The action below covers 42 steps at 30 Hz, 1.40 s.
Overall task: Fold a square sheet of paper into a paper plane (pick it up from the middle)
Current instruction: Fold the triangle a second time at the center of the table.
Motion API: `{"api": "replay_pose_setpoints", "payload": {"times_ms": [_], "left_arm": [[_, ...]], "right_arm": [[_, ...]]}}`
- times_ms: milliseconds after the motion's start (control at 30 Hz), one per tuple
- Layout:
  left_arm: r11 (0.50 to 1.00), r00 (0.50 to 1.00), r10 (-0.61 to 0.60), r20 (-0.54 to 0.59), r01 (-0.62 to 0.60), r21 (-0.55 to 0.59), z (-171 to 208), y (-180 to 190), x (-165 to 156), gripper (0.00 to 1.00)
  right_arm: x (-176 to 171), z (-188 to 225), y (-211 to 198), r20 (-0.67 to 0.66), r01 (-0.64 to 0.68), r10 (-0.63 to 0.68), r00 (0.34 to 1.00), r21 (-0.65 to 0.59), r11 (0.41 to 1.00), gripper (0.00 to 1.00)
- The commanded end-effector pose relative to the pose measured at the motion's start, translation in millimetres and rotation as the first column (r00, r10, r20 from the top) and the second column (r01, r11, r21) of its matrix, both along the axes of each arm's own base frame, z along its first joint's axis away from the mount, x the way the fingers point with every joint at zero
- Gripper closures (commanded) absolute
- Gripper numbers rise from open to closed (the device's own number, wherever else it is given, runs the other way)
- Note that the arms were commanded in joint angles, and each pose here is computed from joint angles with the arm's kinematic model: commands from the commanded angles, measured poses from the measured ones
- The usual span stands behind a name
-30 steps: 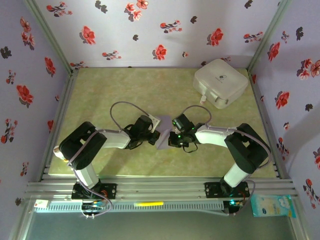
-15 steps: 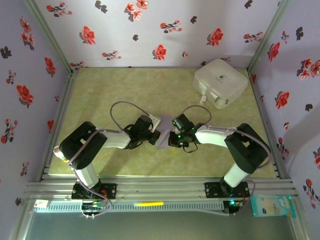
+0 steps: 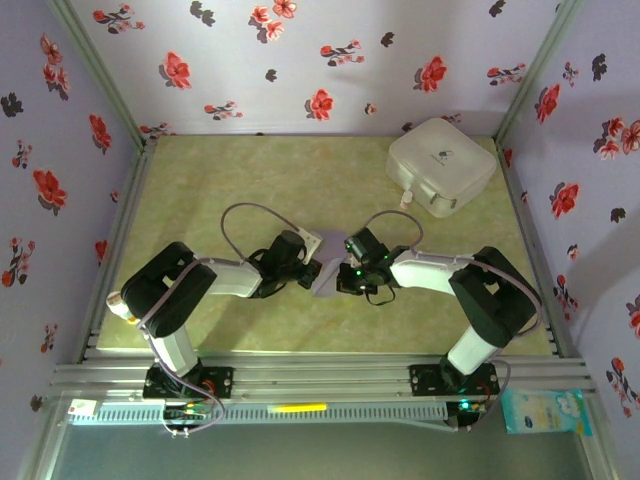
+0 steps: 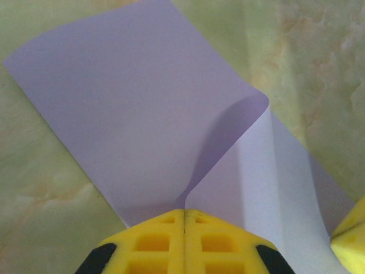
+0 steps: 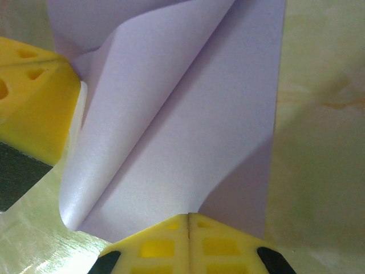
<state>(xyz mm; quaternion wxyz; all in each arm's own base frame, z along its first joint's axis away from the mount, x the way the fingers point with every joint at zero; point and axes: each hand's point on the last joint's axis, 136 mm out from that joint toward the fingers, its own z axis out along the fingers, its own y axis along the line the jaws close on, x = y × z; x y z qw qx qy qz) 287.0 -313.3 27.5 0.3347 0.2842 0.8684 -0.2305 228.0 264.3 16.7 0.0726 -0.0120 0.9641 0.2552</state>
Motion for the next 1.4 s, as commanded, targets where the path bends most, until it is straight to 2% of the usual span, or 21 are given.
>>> {"api": "replay_pose_setpoints", "payload": {"times_ms": [0, 600, 833, 967, 1100, 1233, 1367], "left_arm": [[1.000, 1.000, 0.010, 0.027, -0.010, 0.016, -4.4, 5.2, 6.3, 1.00], [0.997, 0.999, -0.004, -0.046, 0.007, 0.071, -30.0, 11.5, -4.7, 1.00], [0.999, 0.996, 0.012, -0.090, -0.009, 0.037, -26.5, 9.0, -10.1, 1.00], [0.999, 0.995, 0.013, -0.094, -0.010, 0.033, -25.8, 8.7, -12.7, 1.00], [0.999, 0.995, 0.010, -0.095, -0.006, 0.037, -28.8, 8.6, -12.7, 1.00], [0.999, 0.996, 0.007, -0.094, -0.003, 0.039, -29.0, 8.4, -12.6, 1.00], [0.999, 0.996, 0.003, -0.087, 0.001, 0.039, -28.2, 7.4, -11.5, 1.00]], "right_arm": [[-8.4, -13.6, -15.5, -0.044, -0.003, -0.001, 0.999, -0.076, 0.997, 1.00], [3.5, 1.1, -14.3, -0.001, 0.029, -0.029, 1.000, -0.051, 0.998, 0.99], [31.3, 43.4, -6.7, 0.048, 0.149, -0.161, 0.986, 0.185, 0.971, 0.94], [37.3, 54.0, 2.8, 0.035, 0.185, -0.202, 0.979, 0.272, 0.945, 0.98], [46.7, 57.2, 23.4, -0.018, 0.230, -0.244, 0.970, 0.404, 0.885, 1.00], [54.9, 53.5, 29.7, -0.033, 0.259, -0.271, 0.962, 0.423, 0.868, 1.00], [58.8, 44.8, 29.2, -0.046, 0.277, -0.282, 0.958, 0.387, 0.879, 1.00]]}}
